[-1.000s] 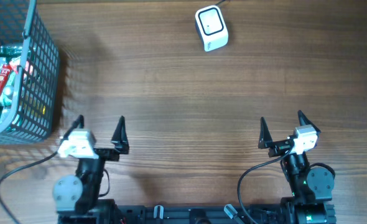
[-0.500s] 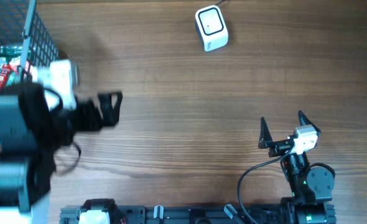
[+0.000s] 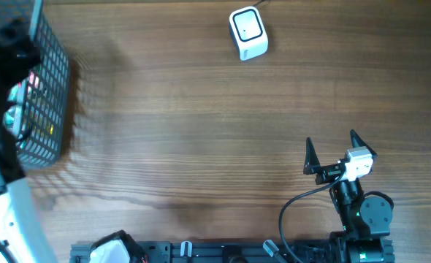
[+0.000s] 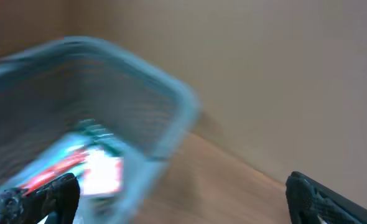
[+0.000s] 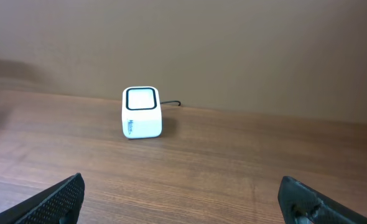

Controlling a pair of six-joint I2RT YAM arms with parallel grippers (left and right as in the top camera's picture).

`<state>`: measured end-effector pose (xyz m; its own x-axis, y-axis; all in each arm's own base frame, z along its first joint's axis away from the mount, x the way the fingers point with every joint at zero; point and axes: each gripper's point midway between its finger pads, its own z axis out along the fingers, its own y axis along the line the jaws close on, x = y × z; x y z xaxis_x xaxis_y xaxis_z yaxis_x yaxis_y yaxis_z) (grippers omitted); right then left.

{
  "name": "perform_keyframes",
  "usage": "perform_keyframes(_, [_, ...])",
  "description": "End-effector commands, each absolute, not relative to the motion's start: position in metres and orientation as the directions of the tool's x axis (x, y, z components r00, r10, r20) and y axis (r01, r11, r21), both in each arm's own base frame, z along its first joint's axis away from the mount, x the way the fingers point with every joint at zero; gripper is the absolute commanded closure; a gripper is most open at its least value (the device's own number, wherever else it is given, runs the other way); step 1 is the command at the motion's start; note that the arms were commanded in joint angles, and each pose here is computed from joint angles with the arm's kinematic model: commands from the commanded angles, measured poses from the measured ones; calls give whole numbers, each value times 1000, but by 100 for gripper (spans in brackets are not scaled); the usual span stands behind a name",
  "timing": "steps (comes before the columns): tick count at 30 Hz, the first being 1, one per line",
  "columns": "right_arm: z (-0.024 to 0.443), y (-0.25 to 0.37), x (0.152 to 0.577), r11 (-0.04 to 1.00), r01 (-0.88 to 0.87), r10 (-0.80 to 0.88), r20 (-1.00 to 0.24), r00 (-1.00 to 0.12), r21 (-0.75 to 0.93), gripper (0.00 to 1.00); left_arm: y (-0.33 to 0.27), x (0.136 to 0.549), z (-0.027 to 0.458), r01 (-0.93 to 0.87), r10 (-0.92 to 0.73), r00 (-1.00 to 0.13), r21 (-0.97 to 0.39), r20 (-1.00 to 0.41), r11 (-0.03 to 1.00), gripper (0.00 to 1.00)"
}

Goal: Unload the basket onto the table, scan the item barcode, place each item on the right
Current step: 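Reach the left gripper into the basket and grasp the yellow juice bottle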

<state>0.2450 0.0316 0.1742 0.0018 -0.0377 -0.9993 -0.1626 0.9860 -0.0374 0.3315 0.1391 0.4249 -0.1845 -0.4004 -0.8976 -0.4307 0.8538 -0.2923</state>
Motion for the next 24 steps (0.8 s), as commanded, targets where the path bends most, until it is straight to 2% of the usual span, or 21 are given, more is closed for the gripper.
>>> perform_keyframes(1, [176,27,245,990,-141,-23,-1000,10,-24,0,219,297,401,-654,-487,-139,-289,-862,699,0])
perform_keyframes(4, [176,27,245,990,-141,-23,-1000,10,-24,0,256,289,366,-736,-559,-164,-277,-813,618,0])
perform_keyframes(7, [176,27,245,990,-141,-23,-1000,10,-24,0,272,298,327,-764,-625,-222,-264,-749,588,1])
perform_keyframes(10, [176,27,245,990,-141,-23,-1000,10,-24,0,285,314,266,-770,-672,-361,-199,-647,606,5])
perform_keyframes(13, [176,27,245,990,-141,-24,-1000,10,-25,0,287,322,229,-744,-675,-460,-164,-577,648,10])
perform_keyframes(20, [176,27,245,990,-141,-23,-1000,10,-24,0,287,328,201,-742,-704,-493,-176,-512,647,10])
perform_keyframes(24, [176,27,245,990,-141,-24,-1000,10,-25,0,279,331,197,-706,-687,-530,-191,-497,682,13])
